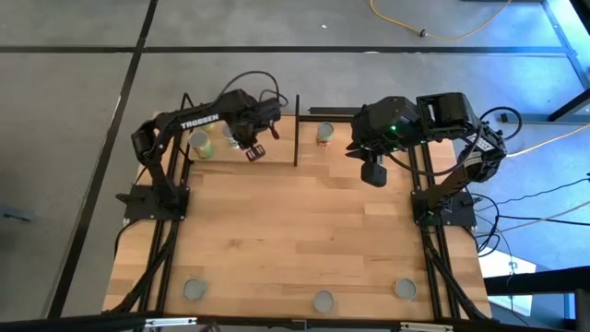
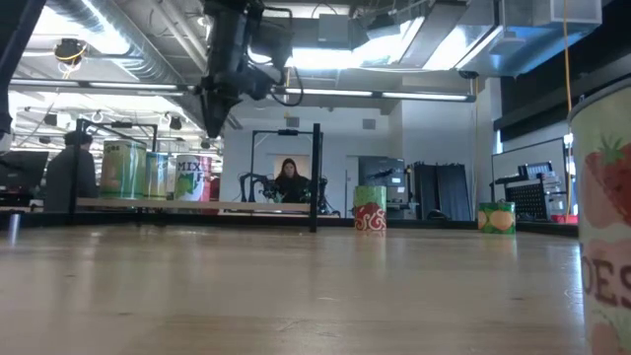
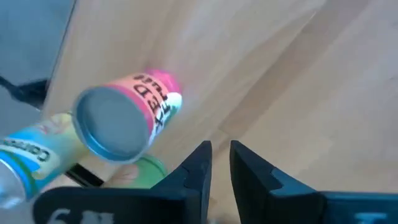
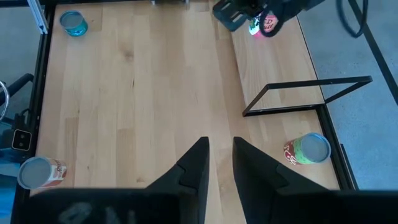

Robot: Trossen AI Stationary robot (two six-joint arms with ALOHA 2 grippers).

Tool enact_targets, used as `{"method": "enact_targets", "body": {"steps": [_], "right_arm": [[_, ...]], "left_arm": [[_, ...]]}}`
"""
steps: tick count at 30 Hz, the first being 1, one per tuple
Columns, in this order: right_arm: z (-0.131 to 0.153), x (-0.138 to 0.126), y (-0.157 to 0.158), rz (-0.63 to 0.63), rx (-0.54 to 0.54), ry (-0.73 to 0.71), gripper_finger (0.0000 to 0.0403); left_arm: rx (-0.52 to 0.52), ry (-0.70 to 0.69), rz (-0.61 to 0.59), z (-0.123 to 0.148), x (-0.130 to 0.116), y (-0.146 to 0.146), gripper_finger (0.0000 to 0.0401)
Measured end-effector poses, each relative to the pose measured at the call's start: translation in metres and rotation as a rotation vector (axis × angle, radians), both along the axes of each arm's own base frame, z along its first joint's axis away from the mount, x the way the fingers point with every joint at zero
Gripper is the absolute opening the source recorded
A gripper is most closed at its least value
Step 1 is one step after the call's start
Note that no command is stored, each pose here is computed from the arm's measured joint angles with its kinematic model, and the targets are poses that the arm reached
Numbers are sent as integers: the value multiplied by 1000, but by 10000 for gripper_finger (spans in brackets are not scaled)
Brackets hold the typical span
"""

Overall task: Pick and place cans onto a shelf
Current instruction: Put the canned mixed fruits on the shelf

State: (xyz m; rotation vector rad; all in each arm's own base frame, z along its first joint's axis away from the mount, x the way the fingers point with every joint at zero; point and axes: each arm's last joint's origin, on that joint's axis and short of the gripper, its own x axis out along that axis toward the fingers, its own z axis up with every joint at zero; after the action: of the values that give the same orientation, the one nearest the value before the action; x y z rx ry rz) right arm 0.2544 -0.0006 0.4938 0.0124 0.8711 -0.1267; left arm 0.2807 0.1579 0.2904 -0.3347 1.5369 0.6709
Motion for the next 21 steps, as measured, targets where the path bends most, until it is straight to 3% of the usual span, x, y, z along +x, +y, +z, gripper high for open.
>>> {"method": "enact_targets", "body": {"steps": [6, 15, 21], "right_arm": [[0, 0, 0, -3, 2, 0, 73], [0, 0, 0, -3, 2, 0, 73], [0, 0, 0, -3, 2, -1, 73]], "left_arm": [[26, 59, 3, -16, -2, -1, 4], [46, 72, 48, -44, -11, 14, 1], [104, 109, 48, -48, -16, 22, 1]]}}
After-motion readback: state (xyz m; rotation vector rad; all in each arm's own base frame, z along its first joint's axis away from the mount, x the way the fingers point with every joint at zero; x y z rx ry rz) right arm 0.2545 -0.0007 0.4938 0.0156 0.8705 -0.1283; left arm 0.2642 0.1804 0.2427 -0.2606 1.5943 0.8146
